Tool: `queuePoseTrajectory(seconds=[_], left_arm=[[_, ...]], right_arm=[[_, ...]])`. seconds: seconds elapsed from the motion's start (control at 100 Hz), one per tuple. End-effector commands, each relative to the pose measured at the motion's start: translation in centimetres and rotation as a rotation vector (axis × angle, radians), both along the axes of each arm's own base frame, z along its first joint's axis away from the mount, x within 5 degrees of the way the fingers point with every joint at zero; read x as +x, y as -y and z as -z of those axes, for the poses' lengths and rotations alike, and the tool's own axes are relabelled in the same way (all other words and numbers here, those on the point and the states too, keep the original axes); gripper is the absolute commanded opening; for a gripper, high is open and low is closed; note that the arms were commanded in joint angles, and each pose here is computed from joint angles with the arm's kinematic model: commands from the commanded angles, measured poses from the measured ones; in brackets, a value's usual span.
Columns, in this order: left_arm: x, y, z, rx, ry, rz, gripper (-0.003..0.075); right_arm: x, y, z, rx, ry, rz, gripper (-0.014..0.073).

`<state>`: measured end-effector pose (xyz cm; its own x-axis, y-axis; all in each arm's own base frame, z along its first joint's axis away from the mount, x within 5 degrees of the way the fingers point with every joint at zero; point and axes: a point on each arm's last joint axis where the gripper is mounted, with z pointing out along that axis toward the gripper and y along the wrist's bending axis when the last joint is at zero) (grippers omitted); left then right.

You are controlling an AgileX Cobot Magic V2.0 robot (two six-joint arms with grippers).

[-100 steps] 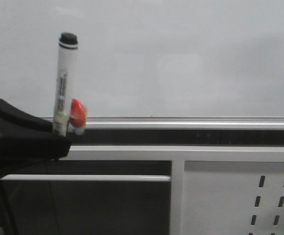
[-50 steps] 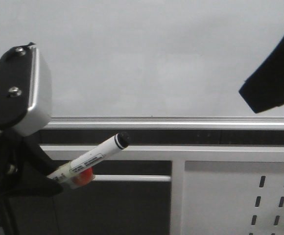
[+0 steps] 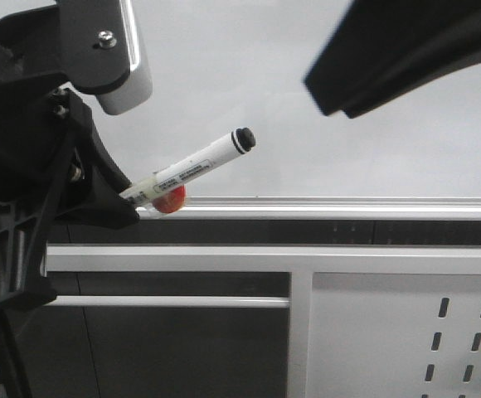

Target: Write number 1 on whiteboard

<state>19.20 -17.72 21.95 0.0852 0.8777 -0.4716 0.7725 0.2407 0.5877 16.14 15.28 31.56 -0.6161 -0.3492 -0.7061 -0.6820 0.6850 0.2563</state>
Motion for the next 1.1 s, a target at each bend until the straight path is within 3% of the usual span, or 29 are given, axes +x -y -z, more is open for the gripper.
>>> queuePoseTrajectory(seconds=[0.0,0.23,0.51,1.09], left_arm=[[0.1,0.4,-1.7,-0.051,0.046,0.017,-0.0018],[0.0,0.6,-1.8,-0.080,0.035,0.023,-0.0018],[-0.5,1.9,-2.4,-0.233,0.012,0.098,-0.0018],[-1.2,2.6,-4.0,-0.391,0.021,0.177,-0.0018]], right_arm=[[0.8,-0.7,-1.4,0.071,0.041,0.021,0.0277],[2.5,-2.1,-1.0,0.079,0.018,0.038,0.0274],[3.5,-2.6,-0.6,0.087,0.035,0.065,0.0273],[4.0,-2.9,-0.5,0.095,0.047,0.080,0.0274]])
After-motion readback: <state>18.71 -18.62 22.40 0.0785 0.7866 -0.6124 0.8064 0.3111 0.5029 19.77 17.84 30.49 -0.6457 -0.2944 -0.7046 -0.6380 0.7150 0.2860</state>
